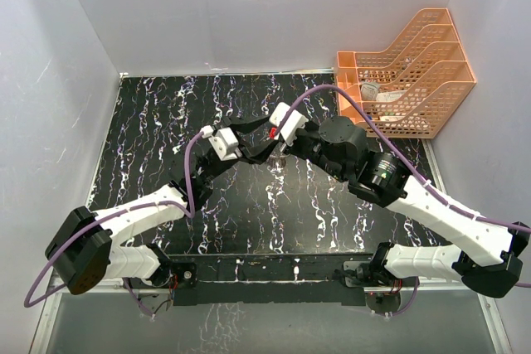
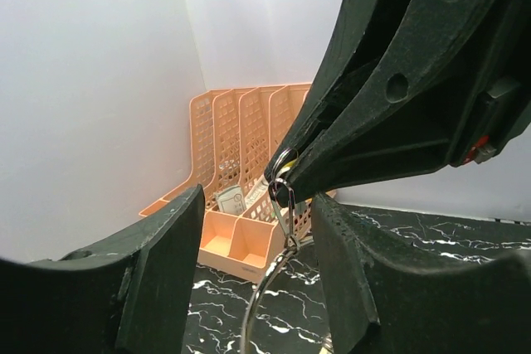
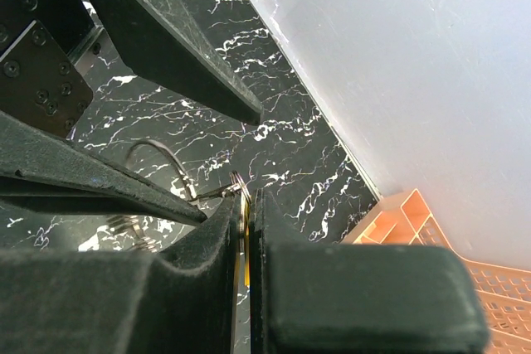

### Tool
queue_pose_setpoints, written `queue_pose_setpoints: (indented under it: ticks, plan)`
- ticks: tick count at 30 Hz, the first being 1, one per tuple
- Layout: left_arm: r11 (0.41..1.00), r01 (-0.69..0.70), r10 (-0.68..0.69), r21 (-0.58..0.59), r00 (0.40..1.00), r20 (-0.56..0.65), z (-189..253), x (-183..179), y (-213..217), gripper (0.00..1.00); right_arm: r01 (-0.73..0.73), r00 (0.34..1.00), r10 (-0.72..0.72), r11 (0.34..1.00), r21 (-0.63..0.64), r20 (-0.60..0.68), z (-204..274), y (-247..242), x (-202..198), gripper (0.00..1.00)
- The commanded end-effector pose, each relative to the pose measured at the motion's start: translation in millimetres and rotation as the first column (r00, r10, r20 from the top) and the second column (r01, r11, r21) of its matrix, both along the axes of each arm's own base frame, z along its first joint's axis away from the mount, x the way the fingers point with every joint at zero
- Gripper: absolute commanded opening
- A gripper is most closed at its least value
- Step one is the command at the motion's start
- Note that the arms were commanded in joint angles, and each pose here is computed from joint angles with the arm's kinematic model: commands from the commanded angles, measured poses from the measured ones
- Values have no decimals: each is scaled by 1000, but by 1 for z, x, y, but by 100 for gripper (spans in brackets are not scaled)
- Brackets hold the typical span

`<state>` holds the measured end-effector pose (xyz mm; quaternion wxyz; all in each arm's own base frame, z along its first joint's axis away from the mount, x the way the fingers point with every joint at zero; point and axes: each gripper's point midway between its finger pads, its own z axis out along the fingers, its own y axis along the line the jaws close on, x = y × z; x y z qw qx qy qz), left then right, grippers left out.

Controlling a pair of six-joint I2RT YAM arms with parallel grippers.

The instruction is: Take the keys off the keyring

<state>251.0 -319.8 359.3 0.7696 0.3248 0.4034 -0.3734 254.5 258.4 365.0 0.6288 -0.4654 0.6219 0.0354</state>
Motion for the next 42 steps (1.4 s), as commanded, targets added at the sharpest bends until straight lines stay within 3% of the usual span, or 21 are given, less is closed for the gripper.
queue_pose_setpoints:
  ticks: [1,19,42]
  plan:
    - [998,45,-42,-36,996,77,26,-10,2,51,-25,996,16,995,101,83,38,0,-4,0]
    - [982,175,-176,69,984,17,5,-9,-4,44,-55,993,43,992,109,110,46,0,-8,0]
    - [954,299,-299,3,954,30,24,-17,-3,33,-56,993,45,993,102,107,41,2,-7,0]
